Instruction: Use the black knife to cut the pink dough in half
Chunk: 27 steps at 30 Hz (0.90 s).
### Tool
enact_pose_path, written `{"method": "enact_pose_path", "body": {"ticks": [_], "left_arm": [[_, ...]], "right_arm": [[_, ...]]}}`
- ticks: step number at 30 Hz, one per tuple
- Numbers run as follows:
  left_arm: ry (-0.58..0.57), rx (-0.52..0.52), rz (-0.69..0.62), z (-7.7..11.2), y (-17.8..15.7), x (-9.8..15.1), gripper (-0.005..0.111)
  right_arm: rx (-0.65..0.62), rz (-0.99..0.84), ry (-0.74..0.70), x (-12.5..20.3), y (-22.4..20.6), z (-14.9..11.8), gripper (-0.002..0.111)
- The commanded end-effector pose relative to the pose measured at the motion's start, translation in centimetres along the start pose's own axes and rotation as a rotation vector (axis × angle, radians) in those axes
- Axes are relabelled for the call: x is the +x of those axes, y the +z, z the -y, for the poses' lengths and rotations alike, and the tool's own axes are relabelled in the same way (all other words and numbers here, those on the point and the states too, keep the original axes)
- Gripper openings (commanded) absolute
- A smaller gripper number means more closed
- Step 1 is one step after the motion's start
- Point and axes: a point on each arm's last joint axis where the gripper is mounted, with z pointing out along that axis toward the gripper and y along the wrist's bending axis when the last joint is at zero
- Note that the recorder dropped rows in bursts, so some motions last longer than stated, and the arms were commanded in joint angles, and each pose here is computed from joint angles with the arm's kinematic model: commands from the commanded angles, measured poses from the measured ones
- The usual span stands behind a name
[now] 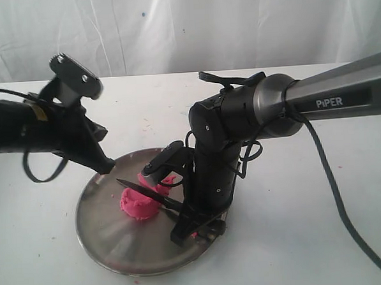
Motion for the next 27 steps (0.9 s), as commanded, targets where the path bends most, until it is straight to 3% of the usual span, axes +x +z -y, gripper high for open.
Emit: {"method": "enact_pose_path", "body": {"ticks": [1,4,10,19,27], "left_arm": [[-0.098,0.032,-0.031,0.0,-5.7,-0.4,0.000],[-0.156,0.067,-0.093,0.5,-9.2,0.1,0.000],[-0.126,0.083,-0.229,1.1,-14.1,2.2,0.000],[-0.194,-0.180,-0.322,0.6,-15.1,7.7,0.000],[-0.195,-0.168,-0.318,1.8,-14.0,10.5,0.000]], "right_arm": [[0.000,-0.013,0.002,0.2,-0.1,0.1,0.000],[0.000,-0.013,0.002,0.2,-0.1,0.1,0.000],[0.002,-0.007,0.013,0.1,-0.1,0.1,0.000],[0.049,-0.024,0.083,0.3,-0.1,0.5,0.000],[0.148,-0.035,0.170,0.5,-0.3,1.4,0.000]]}}
